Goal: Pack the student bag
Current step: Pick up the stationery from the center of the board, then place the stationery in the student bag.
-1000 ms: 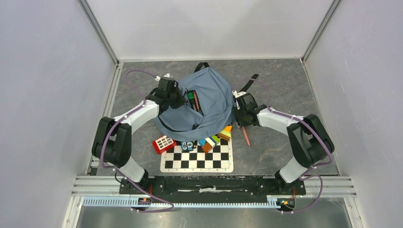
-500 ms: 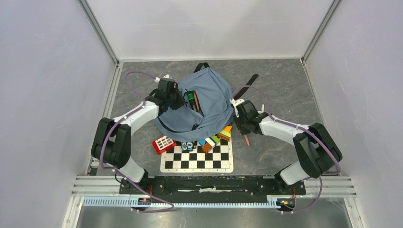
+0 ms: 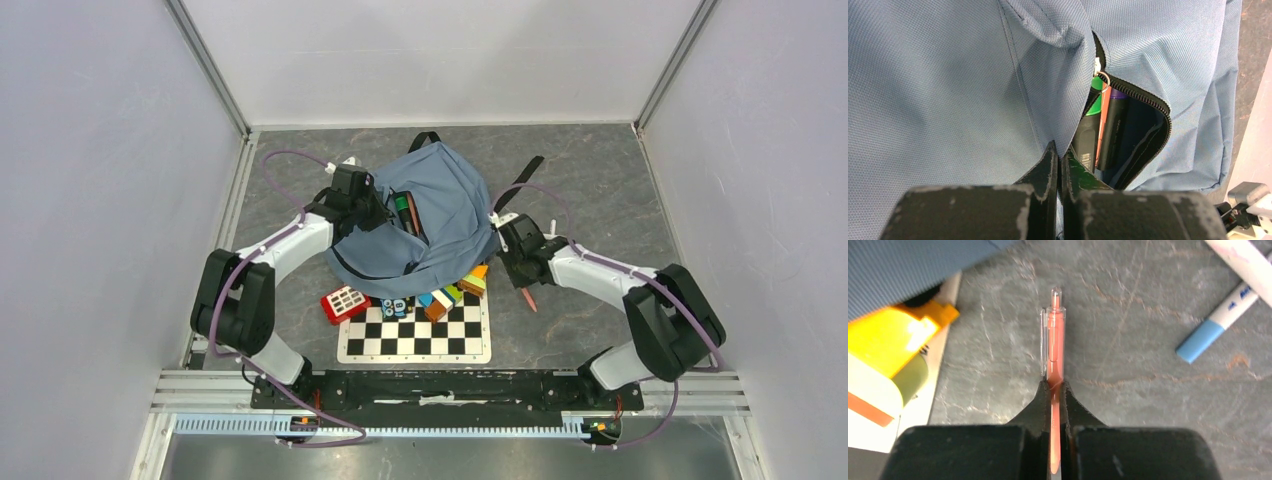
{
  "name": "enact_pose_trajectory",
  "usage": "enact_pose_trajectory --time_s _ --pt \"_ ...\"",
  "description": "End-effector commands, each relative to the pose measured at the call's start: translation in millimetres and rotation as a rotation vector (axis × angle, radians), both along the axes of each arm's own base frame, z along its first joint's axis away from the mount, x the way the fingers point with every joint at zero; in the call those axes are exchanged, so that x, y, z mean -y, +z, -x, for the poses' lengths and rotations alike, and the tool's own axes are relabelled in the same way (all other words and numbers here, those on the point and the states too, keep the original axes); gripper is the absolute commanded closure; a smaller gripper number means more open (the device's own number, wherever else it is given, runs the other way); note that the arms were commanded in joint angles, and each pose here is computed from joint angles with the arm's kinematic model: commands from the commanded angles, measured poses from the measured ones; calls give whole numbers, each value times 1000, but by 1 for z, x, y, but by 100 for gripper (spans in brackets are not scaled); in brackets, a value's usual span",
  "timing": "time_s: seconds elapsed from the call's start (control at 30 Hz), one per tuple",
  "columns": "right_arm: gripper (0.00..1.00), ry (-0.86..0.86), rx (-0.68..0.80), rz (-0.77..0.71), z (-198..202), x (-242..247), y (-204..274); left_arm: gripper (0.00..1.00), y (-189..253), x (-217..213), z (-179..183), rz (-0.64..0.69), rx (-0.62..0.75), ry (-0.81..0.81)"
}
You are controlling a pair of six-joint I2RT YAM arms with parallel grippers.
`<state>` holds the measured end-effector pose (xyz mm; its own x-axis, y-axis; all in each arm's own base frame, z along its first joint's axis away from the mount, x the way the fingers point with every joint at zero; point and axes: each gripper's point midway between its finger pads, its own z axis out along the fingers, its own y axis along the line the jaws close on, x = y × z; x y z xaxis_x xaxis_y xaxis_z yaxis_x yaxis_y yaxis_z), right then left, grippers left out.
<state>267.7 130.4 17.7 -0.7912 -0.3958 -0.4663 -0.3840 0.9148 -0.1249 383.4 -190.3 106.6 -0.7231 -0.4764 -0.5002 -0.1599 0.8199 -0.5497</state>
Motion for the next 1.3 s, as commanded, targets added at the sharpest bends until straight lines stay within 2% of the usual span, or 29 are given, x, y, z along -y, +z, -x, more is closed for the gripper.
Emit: enact_pose_trajectory --time_s 0.0,0.17,0.4,0.53,0.67,1.0,1.27 --pt "100 -46 58 8 -3 8 41 98 15 2 10 33 6 -11" --pt "100 2 223 -159 -37 -30 111 98 23 3 10 42 35 -18" --pt "100 151 236 -322 -67 -122 153 98 26 6 11 48 54 -45" --pt "100 242 179 -397 -72 -178 158 98 26 10 11 65 66 -72" --pt "100 273 108 -379 -76 -209 150 98 25 11 12 57 76 -96" --pt "100 191 -19 -345 -79 -227 113 98 19 22 16 81 96 -179" --pt "100 57 7 -380 -112 -250 116 98 19 26 22 84 103 -239"
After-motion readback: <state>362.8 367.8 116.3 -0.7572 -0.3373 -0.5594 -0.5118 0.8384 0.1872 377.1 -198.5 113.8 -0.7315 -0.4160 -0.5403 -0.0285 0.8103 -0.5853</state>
